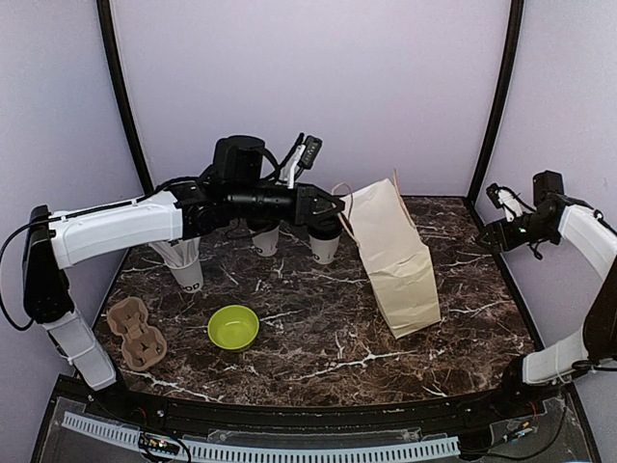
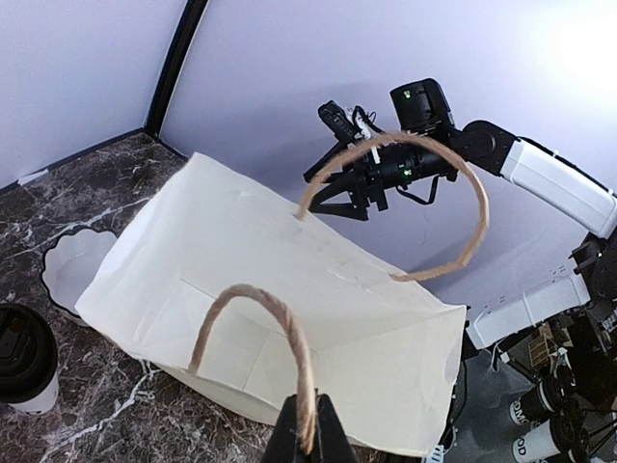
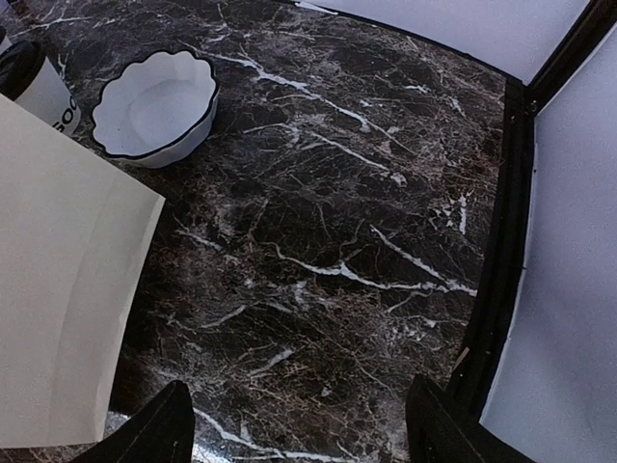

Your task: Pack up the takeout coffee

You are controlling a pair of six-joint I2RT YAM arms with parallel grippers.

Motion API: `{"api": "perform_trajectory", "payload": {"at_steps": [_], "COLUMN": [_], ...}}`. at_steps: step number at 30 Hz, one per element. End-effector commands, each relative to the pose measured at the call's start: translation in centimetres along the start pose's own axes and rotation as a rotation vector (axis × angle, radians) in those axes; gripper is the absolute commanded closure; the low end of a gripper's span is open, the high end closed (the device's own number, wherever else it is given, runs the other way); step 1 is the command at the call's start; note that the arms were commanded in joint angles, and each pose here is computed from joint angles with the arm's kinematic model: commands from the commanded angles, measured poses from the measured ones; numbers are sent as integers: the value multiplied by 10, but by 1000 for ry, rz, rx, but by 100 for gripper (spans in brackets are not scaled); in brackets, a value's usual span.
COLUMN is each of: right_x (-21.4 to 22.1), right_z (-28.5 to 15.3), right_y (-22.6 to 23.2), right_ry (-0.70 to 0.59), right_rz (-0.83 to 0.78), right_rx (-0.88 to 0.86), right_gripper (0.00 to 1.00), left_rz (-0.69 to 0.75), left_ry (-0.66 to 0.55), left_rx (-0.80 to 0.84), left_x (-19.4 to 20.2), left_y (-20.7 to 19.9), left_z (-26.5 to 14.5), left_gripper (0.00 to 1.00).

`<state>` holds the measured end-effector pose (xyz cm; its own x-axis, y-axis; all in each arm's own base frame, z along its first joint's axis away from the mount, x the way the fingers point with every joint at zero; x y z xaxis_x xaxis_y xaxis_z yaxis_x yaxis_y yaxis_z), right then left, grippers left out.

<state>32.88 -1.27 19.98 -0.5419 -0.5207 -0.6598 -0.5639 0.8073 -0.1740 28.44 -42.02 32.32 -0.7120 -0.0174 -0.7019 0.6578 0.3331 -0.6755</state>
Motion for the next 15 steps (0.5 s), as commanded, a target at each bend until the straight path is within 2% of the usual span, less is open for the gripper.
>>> {"api": "perform_trajectory", "payload": {"at_steps": [1,4,9,15], "right_x": [-16,-24,-39,-45], "right_z": [2,2,-8,-8], "right_y": [0,2,17,62], "right_ry": [-69,-98,-180,-217], "right_rz": [28,32,-10,-143], "right_rx": [-50,-84,-139,-258], "right_gripper": [24,24,25,26], "left_rz": [62,66,108,140], "left_ry": [41,53,33,39], "left_rx": [-51,-116,-88,-114], "left_x": [-3,-4,-23,-38], "left_y": [-7,0,-18,-20], "left_z": [-15,-17,-20,-14], "left_gripper": [100,100,100,99]}}
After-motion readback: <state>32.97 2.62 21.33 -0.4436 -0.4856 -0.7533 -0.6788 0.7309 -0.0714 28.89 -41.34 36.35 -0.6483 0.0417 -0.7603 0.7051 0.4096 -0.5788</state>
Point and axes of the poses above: each gripper's point midway between its finger pads, its own z axis out along the fingers, its own y axis along the line the jaws close on, x = y × z, the point moved 2 cm from there along -z, back along the fingers, and after that the axes turned 15 degrees about -z, right-handed, at the moved point
